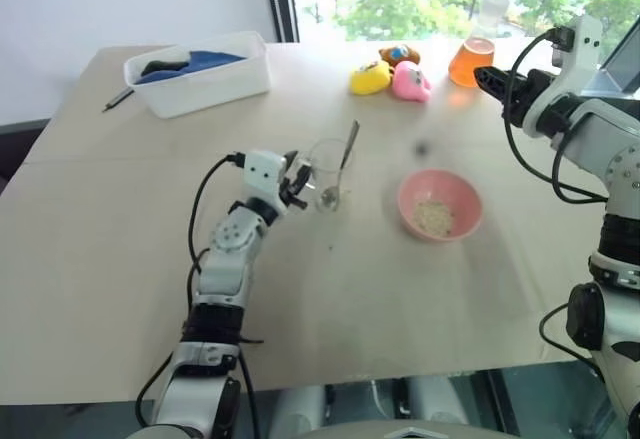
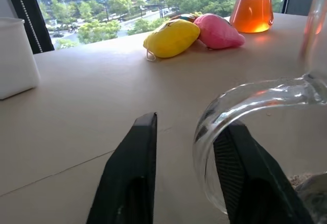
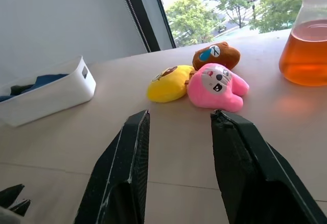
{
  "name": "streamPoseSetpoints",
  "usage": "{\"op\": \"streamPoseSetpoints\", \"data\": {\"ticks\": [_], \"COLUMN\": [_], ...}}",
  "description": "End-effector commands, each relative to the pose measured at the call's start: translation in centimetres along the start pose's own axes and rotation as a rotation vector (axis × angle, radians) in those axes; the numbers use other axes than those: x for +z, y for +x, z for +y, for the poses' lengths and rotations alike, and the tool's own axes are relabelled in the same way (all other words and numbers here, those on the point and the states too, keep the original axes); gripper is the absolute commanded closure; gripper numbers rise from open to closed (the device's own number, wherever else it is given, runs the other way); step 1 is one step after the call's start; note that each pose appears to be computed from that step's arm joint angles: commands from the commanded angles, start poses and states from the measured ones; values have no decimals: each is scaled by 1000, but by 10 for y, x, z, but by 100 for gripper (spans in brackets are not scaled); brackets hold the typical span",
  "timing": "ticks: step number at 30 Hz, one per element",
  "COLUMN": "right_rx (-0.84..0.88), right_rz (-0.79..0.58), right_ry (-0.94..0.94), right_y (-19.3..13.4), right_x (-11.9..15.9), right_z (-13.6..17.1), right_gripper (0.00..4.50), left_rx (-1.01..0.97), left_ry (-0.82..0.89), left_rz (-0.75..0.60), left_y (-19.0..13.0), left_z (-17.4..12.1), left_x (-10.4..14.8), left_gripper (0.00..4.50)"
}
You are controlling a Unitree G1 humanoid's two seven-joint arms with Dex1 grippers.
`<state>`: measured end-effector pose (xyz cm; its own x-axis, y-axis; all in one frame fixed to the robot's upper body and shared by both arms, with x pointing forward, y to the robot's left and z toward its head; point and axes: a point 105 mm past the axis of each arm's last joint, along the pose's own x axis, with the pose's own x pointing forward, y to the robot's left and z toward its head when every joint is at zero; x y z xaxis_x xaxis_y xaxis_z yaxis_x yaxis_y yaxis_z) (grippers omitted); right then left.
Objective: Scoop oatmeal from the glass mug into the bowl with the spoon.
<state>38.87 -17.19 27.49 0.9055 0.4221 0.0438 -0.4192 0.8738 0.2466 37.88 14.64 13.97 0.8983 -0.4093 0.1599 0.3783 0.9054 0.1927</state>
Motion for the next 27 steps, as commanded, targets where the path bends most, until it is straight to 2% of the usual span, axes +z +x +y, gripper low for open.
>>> {"op": "streamPoseSetpoints", "data": {"ticks": [1,11,15,18,20,23,27], "right_rx": [42,70,222,397,461,542,607], "right_rz": [-62,-54,-76,-35,-15,1,89], "right_ry": [-42,-67,-149,-255,-261,-203,-261], "right_y": [-4,-13,-34,-56,-68,-87,-110], "right_x": [20,12,-2,-22,-35,-52,-93], "right_z": [12,8,21,47,58,75,87], "right_gripper": [258,258,258,258,258,258,258], "left_rx": [10,-50,-100,-142,-149,-133,-118], "left_ry": [15,42,41,30,3,-38,-73], "left_rz": [-39,-15,-31,-53,-38,28,104], "left_y": [-2,-28,-49,-65,-75,-88,-111], "left_z": [1,-3,-10,-18,-22,-26,-32], "left_x": [11,15,25,37,40,33,20], "left_gripper": [121,121,121,121,121,121,121]}}
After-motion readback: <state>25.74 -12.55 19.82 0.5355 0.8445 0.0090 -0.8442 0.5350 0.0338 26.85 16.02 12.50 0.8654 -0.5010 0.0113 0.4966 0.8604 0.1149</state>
